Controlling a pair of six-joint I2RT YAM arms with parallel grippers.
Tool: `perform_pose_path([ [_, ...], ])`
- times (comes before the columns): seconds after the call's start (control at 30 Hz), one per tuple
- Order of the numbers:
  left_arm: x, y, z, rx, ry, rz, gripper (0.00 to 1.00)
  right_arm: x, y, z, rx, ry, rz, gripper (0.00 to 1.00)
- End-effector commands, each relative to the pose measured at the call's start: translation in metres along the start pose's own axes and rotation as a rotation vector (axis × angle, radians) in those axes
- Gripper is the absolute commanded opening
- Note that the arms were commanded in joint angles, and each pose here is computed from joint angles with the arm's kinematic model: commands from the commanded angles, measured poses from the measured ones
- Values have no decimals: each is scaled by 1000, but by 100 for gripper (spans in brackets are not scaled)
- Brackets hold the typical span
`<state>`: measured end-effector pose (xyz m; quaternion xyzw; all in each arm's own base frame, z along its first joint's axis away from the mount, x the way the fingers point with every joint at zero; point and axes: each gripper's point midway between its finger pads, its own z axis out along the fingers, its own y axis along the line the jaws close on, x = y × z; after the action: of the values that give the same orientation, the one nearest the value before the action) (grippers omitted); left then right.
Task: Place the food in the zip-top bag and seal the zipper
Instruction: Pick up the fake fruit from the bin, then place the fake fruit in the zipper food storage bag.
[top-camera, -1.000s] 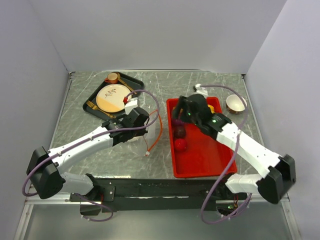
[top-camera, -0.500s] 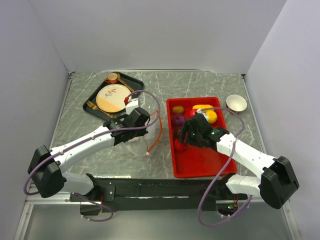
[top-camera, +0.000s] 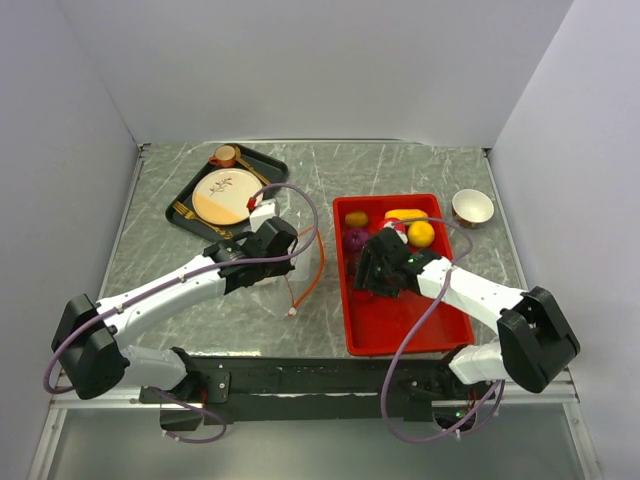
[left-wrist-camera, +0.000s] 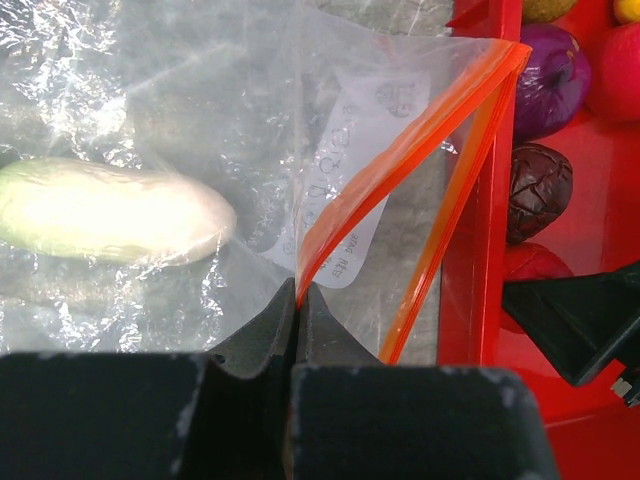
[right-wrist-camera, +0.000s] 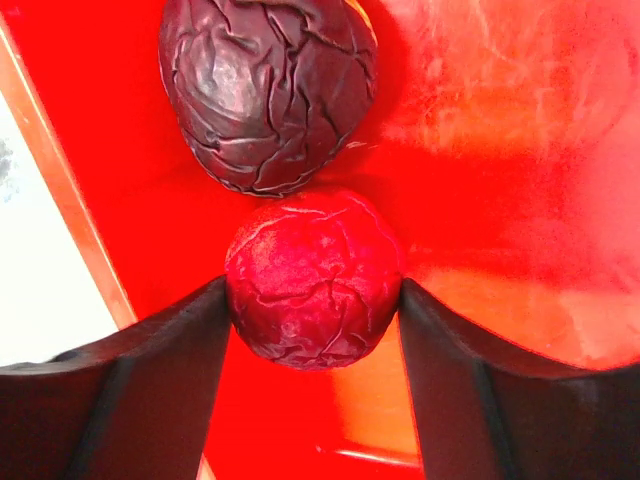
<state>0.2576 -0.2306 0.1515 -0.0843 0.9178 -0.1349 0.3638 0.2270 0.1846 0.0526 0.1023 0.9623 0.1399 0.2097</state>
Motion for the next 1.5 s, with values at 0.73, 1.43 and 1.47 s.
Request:
perform_pose_path([
  [0.73, -21, -22, -8, 69, -45, -35, 1, -57, 113, -97, -422, -213, -26, 35],
  [1.43, -32, -22, -22, 100, -83, -53, 1, -57, 194, -57, -493, -98, -147, 40],
  [1.47, -34, -23, -23, 101, -88, -55, 1, -59, 197, -58, -501, -106, -151, 43],
])
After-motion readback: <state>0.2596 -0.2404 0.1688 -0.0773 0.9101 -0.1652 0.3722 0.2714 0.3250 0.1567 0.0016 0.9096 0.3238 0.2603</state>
